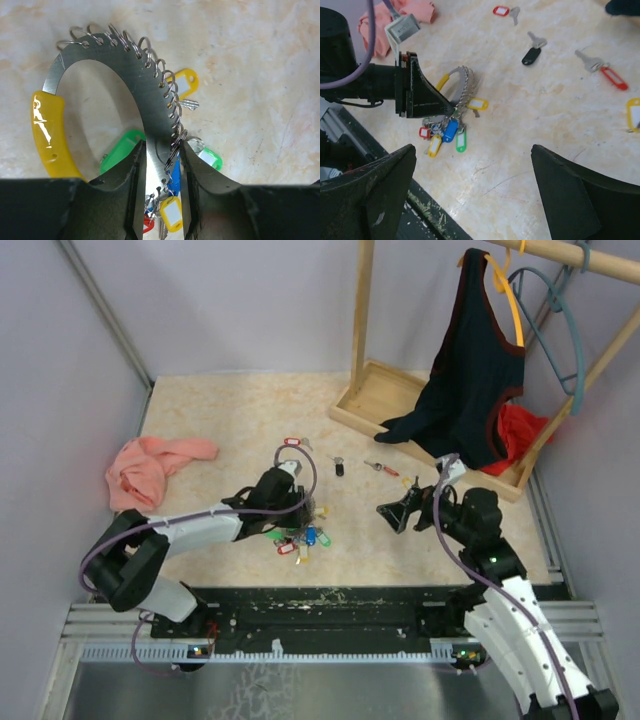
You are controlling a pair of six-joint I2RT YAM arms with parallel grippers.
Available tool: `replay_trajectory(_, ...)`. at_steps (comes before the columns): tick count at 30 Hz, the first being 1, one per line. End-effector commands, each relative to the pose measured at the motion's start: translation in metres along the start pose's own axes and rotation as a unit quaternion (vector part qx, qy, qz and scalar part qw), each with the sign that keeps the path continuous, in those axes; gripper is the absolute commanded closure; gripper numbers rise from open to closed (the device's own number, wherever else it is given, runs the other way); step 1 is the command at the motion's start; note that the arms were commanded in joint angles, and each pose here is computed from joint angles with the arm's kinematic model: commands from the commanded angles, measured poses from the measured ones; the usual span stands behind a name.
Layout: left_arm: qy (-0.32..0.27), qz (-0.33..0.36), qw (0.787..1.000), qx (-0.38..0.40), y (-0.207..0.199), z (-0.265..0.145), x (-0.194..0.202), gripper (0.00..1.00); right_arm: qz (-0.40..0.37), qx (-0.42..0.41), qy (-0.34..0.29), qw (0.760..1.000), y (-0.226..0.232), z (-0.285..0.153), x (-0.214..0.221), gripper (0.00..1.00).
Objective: Put the keys on the keyring
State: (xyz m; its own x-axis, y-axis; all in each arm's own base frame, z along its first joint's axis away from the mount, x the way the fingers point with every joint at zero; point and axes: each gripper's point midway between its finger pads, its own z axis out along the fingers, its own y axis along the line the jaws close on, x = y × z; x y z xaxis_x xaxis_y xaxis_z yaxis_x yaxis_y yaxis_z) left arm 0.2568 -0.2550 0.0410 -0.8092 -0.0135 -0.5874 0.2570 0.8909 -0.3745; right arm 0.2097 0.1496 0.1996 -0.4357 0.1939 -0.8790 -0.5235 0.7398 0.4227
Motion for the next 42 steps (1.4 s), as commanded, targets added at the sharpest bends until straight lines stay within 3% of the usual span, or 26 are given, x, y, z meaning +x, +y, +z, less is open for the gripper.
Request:
replay_trajectory(1, -0.069, 0.054, 0.996, 0.024, -0.019, -0.006, -0.019, 0.77, 0.024, -0.082, -0.013, 0.996, 0.023, 0.023, -0.012, 0.03)
replay_trajectory(9, -0.126, 0.13, 0.981, 0.07, -0.038, -0.016, -0.019, 0.79, 0.095, -0.124, 0.036, 0.987, 0.019, 0.074, 0.009, 0.1)
replay_trajectory(17, -0.165, 0.184, 0.963, 0.104, -0.053, -0.023, -0.019, 0.8, 0.107, -0.163, 0.066, 0.979, 0.03, 0.125, 0.023, 0.15)
replay_trajectory(30, -0.17, 0.22, 0.949, 0.146, -0.069, -0.03, -0.014, 0.8, 0.136, -0.23, 0.11, 0.957, 0.051, 0.168, 0.058, 0.26)
replay_trajectory(36, -0.169, 0.232, 0.945, 0.158, -0.073, -0.032, -0.009, 0.79, 0.149, -0.246, 0.129, 0.949, 0.054, 0.18, 0.075, 0.42)
replay_trajectory(40, -0.169, 0.237, 0.943, 0.164, -0.075, -0.034, -0.008, 0.75, 0.152, -0.27, 0.122, 0.943, 0.062, 0.177, 0.071, 0.64)
replay_trajectory(42, -0.17, 0.238, 0.942, 0.163, -0.074, -0.036, -0.008, 0.64, 0.149, -0.282, 0.115, 0.941, 0.067, 0.174, 0.066, 0.82)
